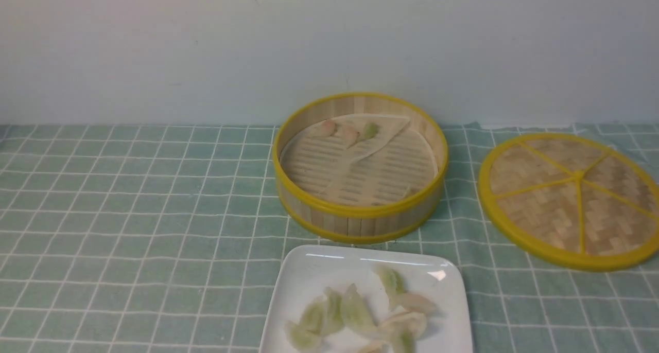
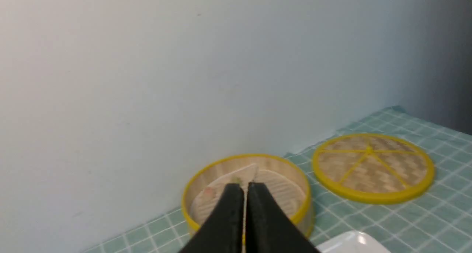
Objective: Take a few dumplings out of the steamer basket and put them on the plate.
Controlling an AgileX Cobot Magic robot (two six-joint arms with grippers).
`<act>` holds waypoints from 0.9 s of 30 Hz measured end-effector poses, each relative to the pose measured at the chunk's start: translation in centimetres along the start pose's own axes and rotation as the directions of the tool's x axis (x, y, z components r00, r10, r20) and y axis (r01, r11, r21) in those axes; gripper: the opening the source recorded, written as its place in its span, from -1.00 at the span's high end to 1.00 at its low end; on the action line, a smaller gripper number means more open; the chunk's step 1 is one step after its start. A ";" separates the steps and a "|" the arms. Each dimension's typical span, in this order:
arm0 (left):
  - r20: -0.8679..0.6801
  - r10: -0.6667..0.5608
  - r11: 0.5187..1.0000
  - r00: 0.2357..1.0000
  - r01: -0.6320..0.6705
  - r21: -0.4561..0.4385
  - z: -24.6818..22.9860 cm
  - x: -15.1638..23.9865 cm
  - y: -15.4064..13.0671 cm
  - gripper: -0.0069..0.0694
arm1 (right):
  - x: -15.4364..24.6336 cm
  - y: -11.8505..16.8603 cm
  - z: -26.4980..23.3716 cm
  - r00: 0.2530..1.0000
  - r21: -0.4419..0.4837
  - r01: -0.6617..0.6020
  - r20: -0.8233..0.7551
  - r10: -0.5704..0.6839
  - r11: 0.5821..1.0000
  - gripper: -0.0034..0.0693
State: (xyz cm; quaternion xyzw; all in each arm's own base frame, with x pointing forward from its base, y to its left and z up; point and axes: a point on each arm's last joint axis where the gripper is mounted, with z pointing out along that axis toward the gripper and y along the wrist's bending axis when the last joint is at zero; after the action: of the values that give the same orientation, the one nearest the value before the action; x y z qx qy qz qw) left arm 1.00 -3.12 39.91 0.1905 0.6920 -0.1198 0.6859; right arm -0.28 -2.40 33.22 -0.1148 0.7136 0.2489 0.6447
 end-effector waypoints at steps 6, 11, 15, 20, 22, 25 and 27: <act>-0.084 -0.037 0.974 0.996 0.017 -0.226 1.7 7.5 2.0 0.84 | 0.0 0.0 0.0 1.000 0.000 0.000 -0.001 0.000 1.000 0.95; -0.183 -0.031 0.950 0.983 -0.028 -0.311 2.3 14.4 2.5 0.84 | 0.0 0.0 0.0 1.000 0.000 0.000 -0.001 0.000 1.000 0.95; -0.262 -0.042 0.944 0.964 -0.048 -0.326 2.6 19.1 2.4 0.84 | 0.0 0.0 0.0 1.000 0.000 0.000 -0.001 0.000 1.000 0.95; -0.337 -0.109 0.928 0.935 -0.026 -0.371 2.9 22.6 2.4 0.84 | 0.0 0.0 0.0 1.000 0.001 -0.001 -0.003 0.001 1.000 0.95; -0.345 -0.128 0.926 0.930 -0.013 -0.377 3.0 23.2 2.3 0.84 | 0.0 0.0 0.0 1.000 0.001 -0.001 -0.003 0.001 1.000 0.95; -0.300 -0.142 0.925 0.943 0.019 -0.379 3.2 23.1 2.3 0.84 | 0.0 0.0 0.0 1.000 0.001 -0.001 -0.004 0.001 1.000 0.95; -0.280 -0.152 0.925 0.948 0.036 -0.379 3.2 23.1 2.3 0.84 | 0.0 0.0 0.0 1.000 0.001 -0.001 -0.005 0.001 1.000 0.95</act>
State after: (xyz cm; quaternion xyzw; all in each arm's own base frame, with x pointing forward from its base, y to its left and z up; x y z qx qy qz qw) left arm 5.21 -0.19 17.10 0.0405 0.8077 0.0100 0.5881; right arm -0.28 -2.40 33.17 -0.1147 0.7153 0.2483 0.6430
